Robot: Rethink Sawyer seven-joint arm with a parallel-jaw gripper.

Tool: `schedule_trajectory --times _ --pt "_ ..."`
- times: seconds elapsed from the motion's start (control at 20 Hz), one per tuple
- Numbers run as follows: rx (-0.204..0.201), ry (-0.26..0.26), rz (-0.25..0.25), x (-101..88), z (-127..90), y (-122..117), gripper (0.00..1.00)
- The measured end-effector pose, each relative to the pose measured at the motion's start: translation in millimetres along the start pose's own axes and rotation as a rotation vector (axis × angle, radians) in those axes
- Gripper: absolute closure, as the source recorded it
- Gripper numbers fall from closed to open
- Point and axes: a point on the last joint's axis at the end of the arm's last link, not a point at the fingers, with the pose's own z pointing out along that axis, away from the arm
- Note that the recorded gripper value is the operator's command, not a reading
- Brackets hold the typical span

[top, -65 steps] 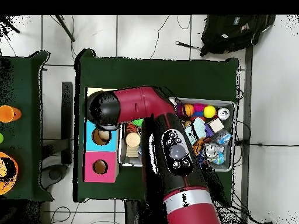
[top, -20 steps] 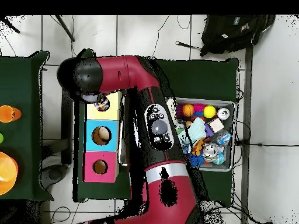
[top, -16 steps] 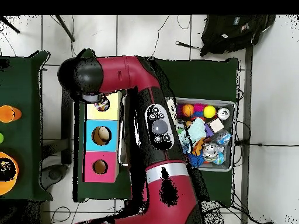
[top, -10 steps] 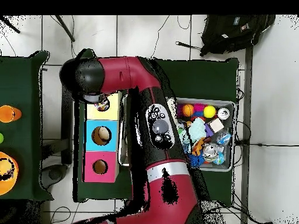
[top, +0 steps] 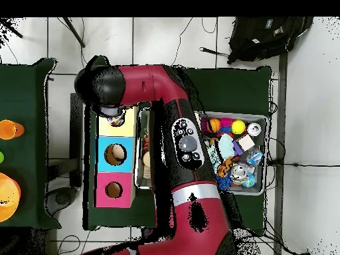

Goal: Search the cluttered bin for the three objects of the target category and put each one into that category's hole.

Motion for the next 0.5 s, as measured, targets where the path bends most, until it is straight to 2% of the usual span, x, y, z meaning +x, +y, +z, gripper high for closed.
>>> schedule_trajectory --times 0.5 --pt "0.007 0.021 0.024 0.4 8 -23 1.0"
